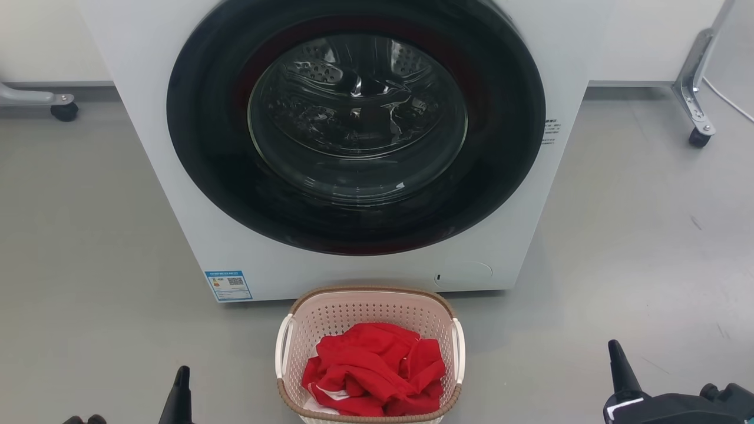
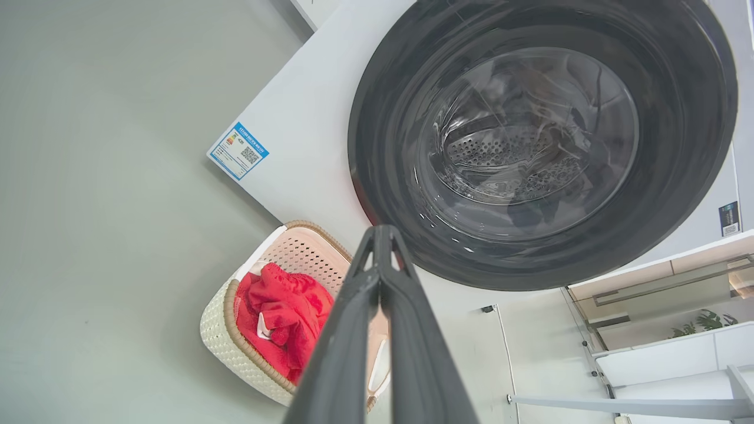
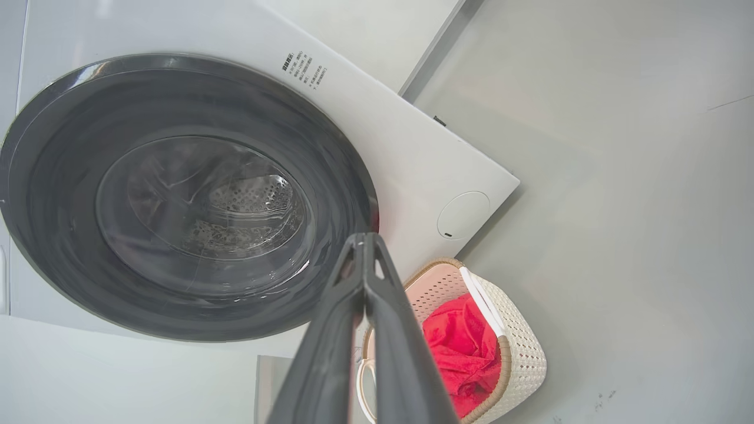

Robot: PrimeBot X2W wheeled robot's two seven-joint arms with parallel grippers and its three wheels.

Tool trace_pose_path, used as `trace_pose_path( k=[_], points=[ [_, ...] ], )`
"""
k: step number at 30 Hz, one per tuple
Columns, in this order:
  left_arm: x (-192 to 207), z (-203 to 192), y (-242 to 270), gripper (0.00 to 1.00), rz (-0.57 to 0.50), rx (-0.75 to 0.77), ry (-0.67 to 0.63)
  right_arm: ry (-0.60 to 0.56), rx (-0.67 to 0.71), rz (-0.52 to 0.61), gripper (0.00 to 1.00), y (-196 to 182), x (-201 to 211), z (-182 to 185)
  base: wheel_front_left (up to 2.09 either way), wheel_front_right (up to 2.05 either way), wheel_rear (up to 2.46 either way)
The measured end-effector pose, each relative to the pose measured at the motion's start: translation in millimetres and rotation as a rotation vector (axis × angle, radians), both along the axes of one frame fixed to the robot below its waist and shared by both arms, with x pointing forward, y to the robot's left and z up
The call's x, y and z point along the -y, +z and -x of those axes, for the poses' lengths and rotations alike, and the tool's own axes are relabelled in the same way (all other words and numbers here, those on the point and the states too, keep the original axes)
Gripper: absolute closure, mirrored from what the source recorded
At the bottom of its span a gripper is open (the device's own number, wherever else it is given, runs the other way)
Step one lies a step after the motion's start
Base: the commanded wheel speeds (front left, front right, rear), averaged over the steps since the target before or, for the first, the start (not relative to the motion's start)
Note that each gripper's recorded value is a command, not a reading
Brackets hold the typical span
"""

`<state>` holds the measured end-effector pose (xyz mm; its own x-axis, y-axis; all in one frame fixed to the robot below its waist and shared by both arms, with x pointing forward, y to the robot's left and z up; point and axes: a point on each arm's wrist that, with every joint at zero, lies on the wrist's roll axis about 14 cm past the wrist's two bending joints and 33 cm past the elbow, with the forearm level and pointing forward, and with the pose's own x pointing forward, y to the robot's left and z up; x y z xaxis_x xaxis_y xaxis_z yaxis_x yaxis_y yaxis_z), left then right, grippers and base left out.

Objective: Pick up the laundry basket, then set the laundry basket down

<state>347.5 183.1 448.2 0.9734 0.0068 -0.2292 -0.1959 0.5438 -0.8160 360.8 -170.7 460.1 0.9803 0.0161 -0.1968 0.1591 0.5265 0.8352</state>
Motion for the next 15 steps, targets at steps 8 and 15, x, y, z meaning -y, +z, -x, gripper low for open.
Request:
trace_pose_path(
  k=[8,15],
  points=[
    [-0.5,-7.9,6.7,1.0,0.12,0.024,0.012,-0.025,0.009,-0.112,1.0,2.5,6.7,-4.1,0.0,0.0,0.0],
    [-1.7,-11.8,8.4,1.0,0.215,0.033,0.025,-0.046,0.016,-0.213,1.0,4.2,12.4,-6.8,0.0,0.0,0.0]
  ],
)
